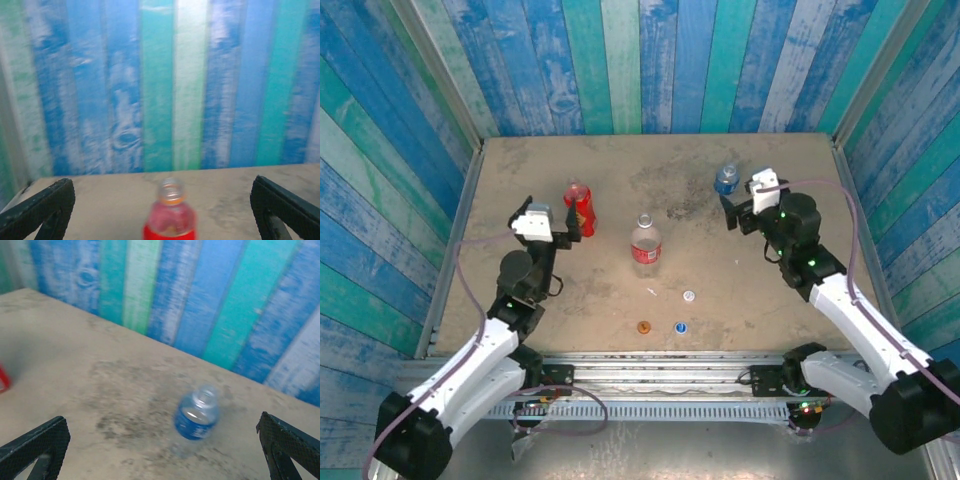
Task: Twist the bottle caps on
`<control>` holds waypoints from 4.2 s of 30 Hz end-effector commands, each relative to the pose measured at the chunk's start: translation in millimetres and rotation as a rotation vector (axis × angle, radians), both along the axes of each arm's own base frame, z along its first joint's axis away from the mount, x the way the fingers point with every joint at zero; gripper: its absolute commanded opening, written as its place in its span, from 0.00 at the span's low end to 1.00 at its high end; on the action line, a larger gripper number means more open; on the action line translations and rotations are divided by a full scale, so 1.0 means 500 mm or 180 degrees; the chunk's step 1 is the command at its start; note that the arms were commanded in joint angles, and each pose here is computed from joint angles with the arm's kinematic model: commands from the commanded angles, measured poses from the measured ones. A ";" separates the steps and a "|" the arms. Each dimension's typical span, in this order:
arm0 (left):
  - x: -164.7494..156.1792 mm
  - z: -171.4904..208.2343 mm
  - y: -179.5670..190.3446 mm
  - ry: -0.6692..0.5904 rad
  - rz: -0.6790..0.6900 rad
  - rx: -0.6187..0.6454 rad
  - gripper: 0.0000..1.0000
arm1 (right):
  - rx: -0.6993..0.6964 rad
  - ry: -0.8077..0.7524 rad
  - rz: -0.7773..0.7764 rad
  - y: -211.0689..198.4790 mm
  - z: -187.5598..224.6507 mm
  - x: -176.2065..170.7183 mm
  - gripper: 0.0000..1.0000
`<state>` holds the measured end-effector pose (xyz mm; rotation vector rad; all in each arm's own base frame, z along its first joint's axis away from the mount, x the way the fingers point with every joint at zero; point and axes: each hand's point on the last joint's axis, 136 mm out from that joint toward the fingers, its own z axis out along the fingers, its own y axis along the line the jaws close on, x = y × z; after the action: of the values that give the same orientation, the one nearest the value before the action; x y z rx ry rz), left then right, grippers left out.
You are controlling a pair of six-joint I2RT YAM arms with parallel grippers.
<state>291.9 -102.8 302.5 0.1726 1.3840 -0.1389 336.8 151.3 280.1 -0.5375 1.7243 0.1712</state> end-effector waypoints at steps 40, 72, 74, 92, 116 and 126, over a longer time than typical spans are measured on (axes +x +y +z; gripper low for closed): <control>-0.039 -0.224 -0.322 0.0289 -0.2301 -0.0043 0.99 | -0.0031 0.0563 0.1020 0.175 -0.054 -0.116 1.00; -0.013 -0.250 -0.346 0.0410 -0.2316 -0.0062 0.63 | -0.0019 0.0655 0.0881 0.163 -0.075 -0.112 1.00; -0.015 -0.249 -0.348 0.0401 -0.2345 -0.0039 0.67 | -0.0014 0.0668 0.0866 0.162 -0.078 -0.111 1.00; -0.012 -0.230 -0.362 0.0334 -0.2433 -0.0047 0.80 | 0.0017 0.0686 0.0865 0.163 -0.081 -0.112 1.00; -0.036 -0.238 -0.381 0.0430 -0.2724 -0.0004 0.60 | 0.0295 0.1330 -0.0054 0.083 -0.193 -0.110 1.00; -0.057 -0.237 -0.396 0.0467 -0.2953 0.0153 0.61 | 0.0009 0.1953 -0.0034 0.099 -0.335 -0.164 0.90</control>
<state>272.0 -295.7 183.2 0.7925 1.3571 -0.8780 265.9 202.9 134.4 -0.5154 2.2431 0.3711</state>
